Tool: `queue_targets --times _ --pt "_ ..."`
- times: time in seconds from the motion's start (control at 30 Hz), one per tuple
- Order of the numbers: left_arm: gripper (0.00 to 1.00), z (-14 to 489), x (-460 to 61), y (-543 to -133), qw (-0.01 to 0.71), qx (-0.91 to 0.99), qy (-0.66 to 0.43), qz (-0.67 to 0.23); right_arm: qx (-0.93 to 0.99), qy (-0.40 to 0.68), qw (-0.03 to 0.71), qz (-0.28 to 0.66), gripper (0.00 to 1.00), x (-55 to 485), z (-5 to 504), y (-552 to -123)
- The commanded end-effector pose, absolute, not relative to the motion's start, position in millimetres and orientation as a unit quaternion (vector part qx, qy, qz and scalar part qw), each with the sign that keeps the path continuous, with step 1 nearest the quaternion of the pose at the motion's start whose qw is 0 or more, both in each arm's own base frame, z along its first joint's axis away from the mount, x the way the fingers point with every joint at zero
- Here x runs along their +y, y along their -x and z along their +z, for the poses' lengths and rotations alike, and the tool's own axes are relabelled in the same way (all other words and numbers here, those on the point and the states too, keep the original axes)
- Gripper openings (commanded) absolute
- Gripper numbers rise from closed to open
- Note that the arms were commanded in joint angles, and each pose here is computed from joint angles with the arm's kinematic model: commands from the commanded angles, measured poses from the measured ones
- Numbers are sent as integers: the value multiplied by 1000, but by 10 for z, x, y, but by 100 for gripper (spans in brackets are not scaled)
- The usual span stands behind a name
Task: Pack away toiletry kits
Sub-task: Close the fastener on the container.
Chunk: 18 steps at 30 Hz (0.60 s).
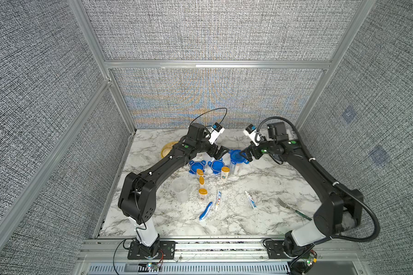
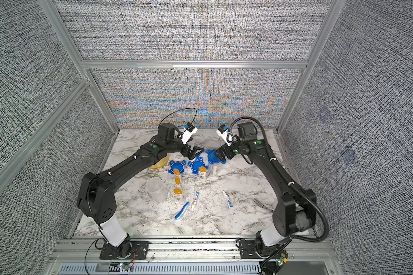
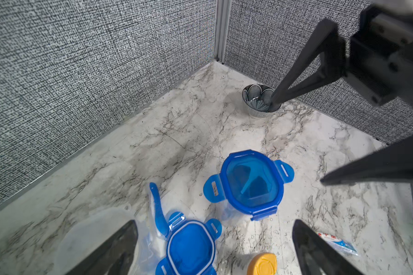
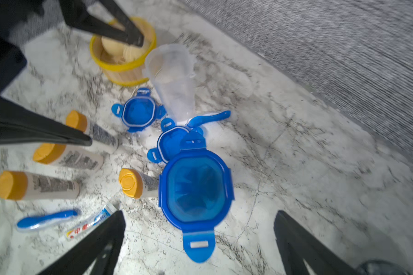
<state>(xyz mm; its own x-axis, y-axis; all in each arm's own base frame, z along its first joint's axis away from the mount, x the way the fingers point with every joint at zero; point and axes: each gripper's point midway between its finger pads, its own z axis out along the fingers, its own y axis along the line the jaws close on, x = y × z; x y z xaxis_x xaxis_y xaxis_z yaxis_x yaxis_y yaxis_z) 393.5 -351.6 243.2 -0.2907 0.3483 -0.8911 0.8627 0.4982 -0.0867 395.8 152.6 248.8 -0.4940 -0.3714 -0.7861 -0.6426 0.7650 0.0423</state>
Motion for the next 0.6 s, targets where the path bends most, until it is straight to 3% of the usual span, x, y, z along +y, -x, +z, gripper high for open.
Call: queue_targets --times 0.0,0.27,0.57 --pt "100 2387 -3679 -3866 429 751 -414 -283 855 152 447 216 99 1271 2695 -3996" --pt "100 2080 -4144 -3803 388 769 -454 -228 884 3 399 243 99 775 2356 -3652" --pt "100 1861 -4382 -3792 370 788 -454 -191 879 -22 391 271 99 641 2284 -3580"
